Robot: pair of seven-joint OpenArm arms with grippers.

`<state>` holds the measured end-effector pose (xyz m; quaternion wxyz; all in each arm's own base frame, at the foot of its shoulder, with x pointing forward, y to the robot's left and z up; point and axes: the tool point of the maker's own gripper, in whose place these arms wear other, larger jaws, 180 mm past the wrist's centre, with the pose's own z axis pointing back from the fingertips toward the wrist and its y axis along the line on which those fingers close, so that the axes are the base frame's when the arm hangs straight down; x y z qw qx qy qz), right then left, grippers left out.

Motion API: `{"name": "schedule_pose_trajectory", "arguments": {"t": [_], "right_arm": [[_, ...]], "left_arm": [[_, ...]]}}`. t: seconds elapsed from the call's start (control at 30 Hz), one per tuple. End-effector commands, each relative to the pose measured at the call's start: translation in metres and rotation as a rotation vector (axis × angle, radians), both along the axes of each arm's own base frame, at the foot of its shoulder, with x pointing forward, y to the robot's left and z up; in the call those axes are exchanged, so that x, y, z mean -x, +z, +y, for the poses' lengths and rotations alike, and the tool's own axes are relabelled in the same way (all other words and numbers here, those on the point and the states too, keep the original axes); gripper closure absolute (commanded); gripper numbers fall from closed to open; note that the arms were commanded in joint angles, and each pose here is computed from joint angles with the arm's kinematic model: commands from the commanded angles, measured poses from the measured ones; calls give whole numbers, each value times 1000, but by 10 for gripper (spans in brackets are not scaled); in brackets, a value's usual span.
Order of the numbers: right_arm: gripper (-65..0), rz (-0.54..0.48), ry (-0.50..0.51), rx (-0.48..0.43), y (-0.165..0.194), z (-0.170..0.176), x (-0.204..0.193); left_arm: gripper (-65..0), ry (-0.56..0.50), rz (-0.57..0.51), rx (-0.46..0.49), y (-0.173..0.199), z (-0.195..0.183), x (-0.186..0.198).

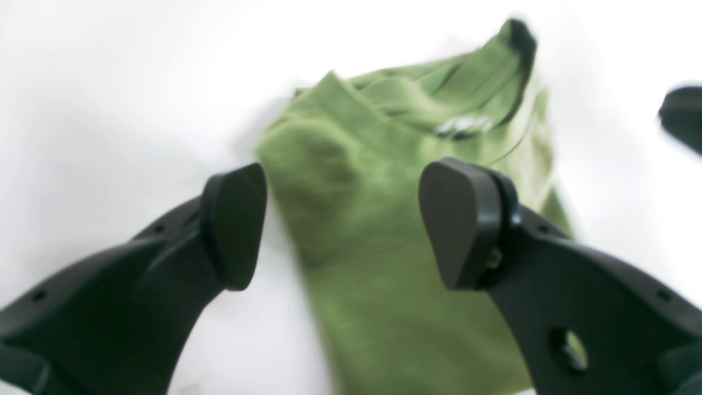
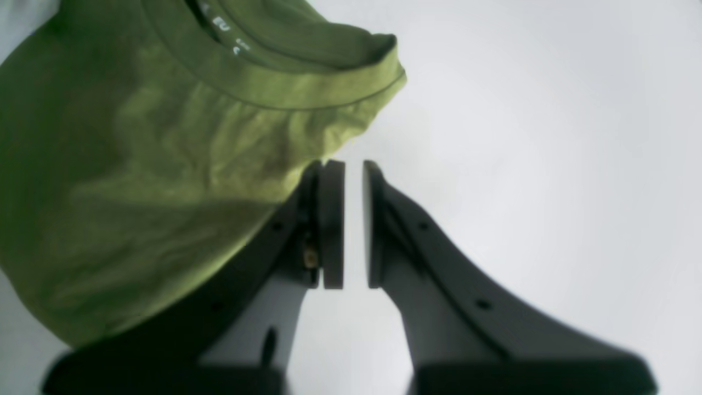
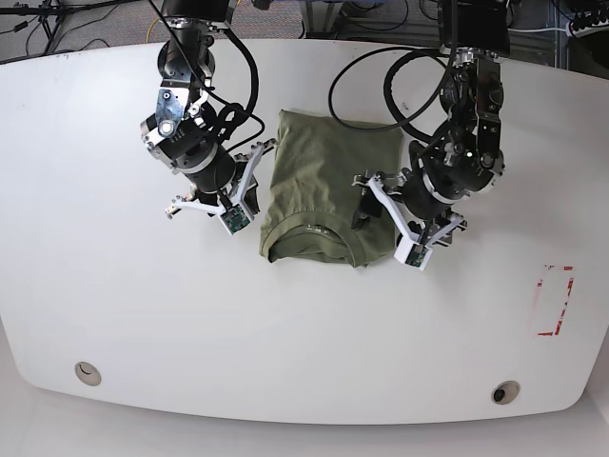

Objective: Fold the T-shirt properly
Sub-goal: 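Release the right gripper and grasp the collar end with the left gripper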

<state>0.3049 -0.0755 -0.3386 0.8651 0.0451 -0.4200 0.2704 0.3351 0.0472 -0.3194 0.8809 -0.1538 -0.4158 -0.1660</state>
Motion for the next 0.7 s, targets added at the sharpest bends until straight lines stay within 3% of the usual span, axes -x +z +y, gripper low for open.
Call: {"name": "schedule_pose_trajectory", "arguments": {"t": [0.0,0.3,0.53,0.67], "right_arm": [[-51,-49,3,-14,13,2,-8],[-51,-48,-2,-11,13,0,-8],[-51,-50,-4,-5,13,-3,-8],[-51,-48,-4,-5,13,-3,-7]], "left_arm": [[-447,8,-48,42,20,-16,-11],[-447,-6,6,72,13,-58,-8],[-447,-27,62,-23,-19,-77,0],[-447,-45,16,-49,-22,-87,0]]}}
